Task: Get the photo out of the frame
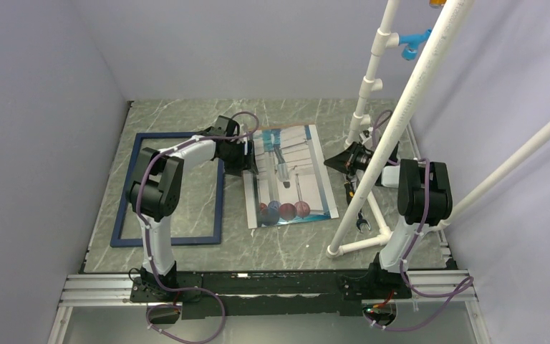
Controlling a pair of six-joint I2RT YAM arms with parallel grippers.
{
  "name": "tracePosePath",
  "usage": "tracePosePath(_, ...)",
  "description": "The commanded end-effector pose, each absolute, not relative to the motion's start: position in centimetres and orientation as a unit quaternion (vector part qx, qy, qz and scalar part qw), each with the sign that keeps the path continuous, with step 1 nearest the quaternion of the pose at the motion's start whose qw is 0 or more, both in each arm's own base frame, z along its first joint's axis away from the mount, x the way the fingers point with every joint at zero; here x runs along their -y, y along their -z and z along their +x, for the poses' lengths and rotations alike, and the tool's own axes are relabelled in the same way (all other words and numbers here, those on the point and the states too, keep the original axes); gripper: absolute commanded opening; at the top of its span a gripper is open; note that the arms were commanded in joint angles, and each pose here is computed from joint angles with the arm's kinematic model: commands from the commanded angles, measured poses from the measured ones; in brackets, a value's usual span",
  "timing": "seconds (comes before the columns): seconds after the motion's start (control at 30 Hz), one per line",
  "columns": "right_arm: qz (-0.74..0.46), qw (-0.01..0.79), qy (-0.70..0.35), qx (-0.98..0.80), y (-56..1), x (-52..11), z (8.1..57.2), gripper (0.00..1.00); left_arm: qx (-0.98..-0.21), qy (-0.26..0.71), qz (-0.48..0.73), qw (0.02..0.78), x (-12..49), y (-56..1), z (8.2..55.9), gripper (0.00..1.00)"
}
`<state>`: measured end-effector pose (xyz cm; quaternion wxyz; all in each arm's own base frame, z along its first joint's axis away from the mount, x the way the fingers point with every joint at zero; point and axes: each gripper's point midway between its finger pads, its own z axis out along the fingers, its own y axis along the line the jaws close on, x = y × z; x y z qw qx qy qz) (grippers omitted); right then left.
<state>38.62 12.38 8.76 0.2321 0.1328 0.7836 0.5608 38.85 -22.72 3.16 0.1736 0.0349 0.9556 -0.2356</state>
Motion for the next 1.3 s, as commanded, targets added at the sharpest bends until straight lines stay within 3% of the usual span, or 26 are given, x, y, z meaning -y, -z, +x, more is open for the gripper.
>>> tracePosePath(0.0,0.072,0.262,-0.579,-0.769,-12.5,-14.0,38.0,0.09,-0.978,0.172,0.031,0.116,20.3,1.8,36.6,0.73)
tracePosePath(0.17,0.089,0.245,-0.546,-0.796,-10.3,-13.1,38.6,0.13,-0.979,0.158,0.03,0.125,19.5,1.1,37.1,0.75)
tracePosePath(0.37,0.085,0.226,-0.524,-0.817,-8.3,-13.5,38.1,0.11,-0.966,0.164,0.059,0.192,19.5,-3.5,38.3,0.86)
tracePosePath(0.63,0.084,0.212,-0.513,-0.828,-6.8,-13.8,38.0,0.14,-0.954,0.192,0.075,0.218,20.6,-6.4,38.3,0.87)
tracePosePath(0.83,0.112,0.234,-0.406,-0.876,-6.0,-11.3,38.7,0.29,-0.959,0.178,0.056,0.215,20.1,-6.1,38.5,0.86)
tracePosePath(1.0,0.117,0.214,-0.335,-0.91,-4.1,-9.5,37.9,0.49,-0.947,0.218,0.07,0.227,21.9,-7.1,38.0,0.86)
tracePosePath(1.27,0.105,0.199,-0.337,-0.914,-2.3,-9.9,37.7,0.51,-0.959,0.222,0.056,0.164,23.1,-3.4,36.8,0.8)
